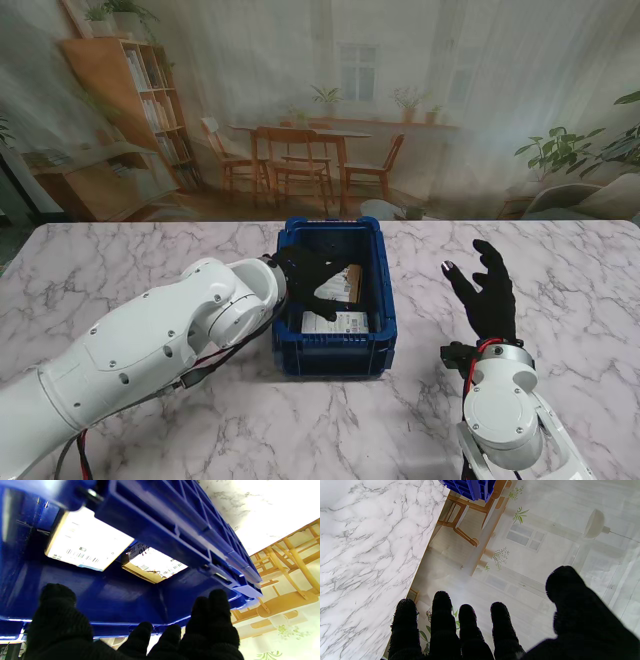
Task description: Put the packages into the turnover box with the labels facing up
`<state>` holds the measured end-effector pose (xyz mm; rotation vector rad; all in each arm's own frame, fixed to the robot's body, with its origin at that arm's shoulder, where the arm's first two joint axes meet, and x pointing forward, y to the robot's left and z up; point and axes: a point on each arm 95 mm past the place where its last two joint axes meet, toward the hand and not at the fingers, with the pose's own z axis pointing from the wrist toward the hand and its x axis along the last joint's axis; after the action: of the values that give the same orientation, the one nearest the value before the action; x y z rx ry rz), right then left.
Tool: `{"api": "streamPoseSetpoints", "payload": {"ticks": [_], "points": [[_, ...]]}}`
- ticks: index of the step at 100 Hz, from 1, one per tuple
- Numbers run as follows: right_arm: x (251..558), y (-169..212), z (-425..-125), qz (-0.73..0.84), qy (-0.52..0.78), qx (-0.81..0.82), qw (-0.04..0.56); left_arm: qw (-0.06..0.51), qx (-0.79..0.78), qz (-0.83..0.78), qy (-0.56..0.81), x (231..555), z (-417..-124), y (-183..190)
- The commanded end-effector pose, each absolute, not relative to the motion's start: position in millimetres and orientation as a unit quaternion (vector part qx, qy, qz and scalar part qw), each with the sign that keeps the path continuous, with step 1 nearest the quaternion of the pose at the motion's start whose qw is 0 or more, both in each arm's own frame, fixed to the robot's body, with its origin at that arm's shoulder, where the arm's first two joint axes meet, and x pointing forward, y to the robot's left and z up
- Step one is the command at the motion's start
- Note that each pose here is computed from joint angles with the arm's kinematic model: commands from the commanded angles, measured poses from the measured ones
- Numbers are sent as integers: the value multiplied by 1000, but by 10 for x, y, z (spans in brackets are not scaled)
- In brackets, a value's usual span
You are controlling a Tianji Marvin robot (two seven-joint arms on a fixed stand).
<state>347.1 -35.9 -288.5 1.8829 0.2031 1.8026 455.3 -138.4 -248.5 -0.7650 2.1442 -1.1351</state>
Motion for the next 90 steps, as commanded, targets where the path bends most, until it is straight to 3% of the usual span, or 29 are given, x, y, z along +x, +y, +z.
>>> {"api": "streamPoseSetpoints", "payload": {"ticks": [1,43,90], "points": [[3465,-352,-2905,663,75,698,261,293,-289,-421,808,4560,-2499,-1374],[3464,-359,-2908,664,77,697,259,312,-284,-460,781,4486,-2344,-1313],[3519,-307,-2796,686,101,674,256,341,-301,-556,696,4252,-1890,-965]]}}
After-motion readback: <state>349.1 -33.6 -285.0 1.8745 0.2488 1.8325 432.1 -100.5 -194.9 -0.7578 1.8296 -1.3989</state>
